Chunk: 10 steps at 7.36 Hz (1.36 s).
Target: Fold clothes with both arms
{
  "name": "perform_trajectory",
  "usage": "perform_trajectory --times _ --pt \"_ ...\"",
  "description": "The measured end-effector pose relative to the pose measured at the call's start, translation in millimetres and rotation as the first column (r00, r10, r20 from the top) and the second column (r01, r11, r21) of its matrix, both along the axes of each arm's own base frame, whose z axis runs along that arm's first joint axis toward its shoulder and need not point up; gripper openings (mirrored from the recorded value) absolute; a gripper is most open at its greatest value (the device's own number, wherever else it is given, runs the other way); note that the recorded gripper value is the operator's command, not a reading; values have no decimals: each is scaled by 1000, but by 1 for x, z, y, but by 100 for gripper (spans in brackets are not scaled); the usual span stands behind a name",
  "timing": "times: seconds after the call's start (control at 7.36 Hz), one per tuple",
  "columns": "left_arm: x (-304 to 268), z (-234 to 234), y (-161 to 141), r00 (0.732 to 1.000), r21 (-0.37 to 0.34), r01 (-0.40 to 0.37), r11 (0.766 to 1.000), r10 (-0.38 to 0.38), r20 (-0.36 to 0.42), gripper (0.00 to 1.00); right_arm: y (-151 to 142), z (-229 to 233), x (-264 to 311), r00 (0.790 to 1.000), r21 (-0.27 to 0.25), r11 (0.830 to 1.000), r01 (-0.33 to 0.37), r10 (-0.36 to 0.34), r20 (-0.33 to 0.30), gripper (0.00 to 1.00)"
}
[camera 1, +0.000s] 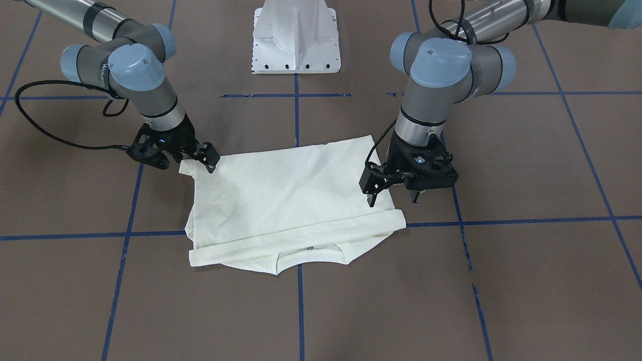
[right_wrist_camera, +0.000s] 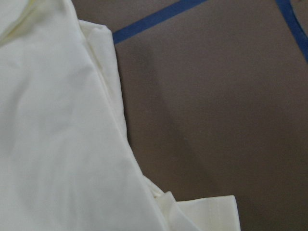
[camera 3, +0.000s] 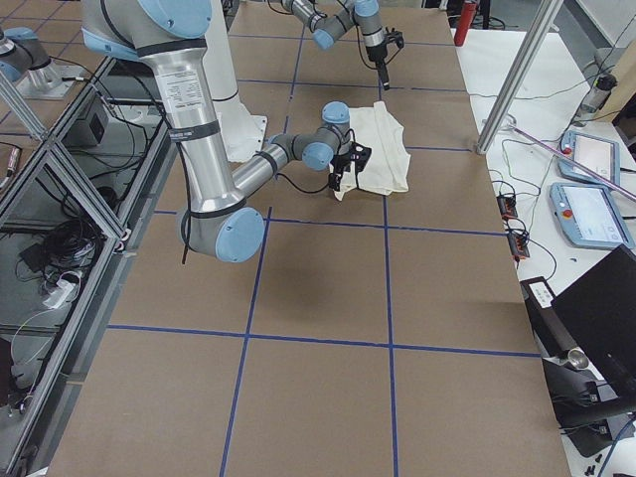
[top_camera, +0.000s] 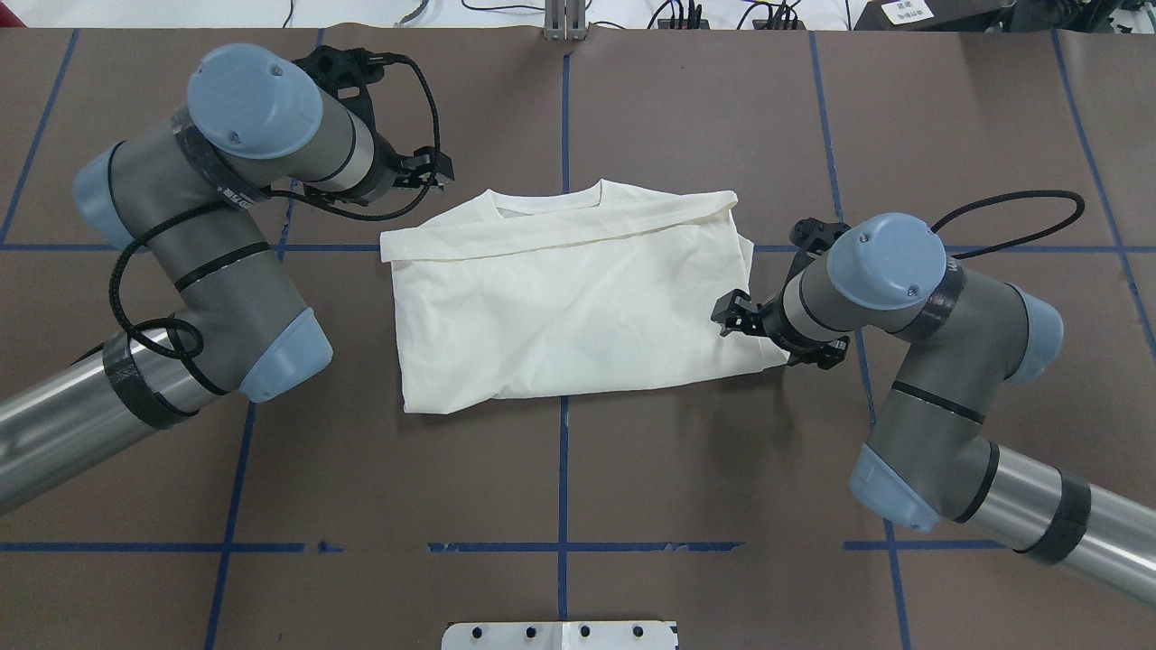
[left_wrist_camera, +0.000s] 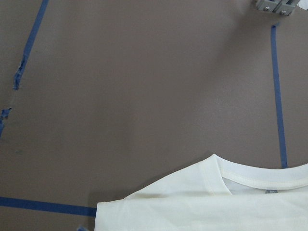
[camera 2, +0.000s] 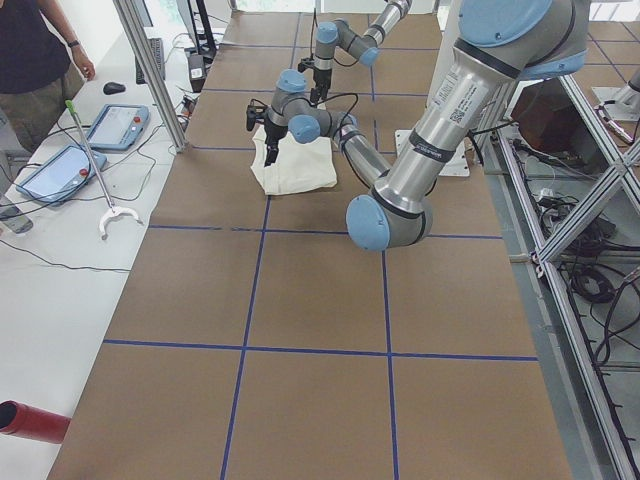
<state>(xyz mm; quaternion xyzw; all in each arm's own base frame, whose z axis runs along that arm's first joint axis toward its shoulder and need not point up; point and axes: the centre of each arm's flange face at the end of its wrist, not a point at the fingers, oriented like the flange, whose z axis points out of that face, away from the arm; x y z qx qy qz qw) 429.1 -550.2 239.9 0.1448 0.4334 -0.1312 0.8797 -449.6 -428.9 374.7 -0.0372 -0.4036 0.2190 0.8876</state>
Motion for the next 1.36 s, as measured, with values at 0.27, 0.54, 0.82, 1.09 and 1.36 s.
perform_trajectory --times 0.27,0.54,0.82,1.09,1.36 --pt "0 1 0 1000 1 0 1000 0 -1 100 6 10 -4 1000 -22 1000 -1 1 -15 63" --pt "0 1 0 1000 2 -1 1000 1 0 100 12 11 -10 1000 -25 1000 -3 3 -21 0" --pt "0 2 0 1000 2 0 1000 0 1 100 16 9 -13 1000 -27 1000 -8 7 -19 0" --pt "1 1 0 1000 3 -1 1000 1 0 100 16 6 -14 1000 -26 1000 -3 3 -13 0" --pt "2 2 -1 1000 2 -1 1000 1 1 100 26 -9 4 1000 -19 1000 7 -6 22 0"
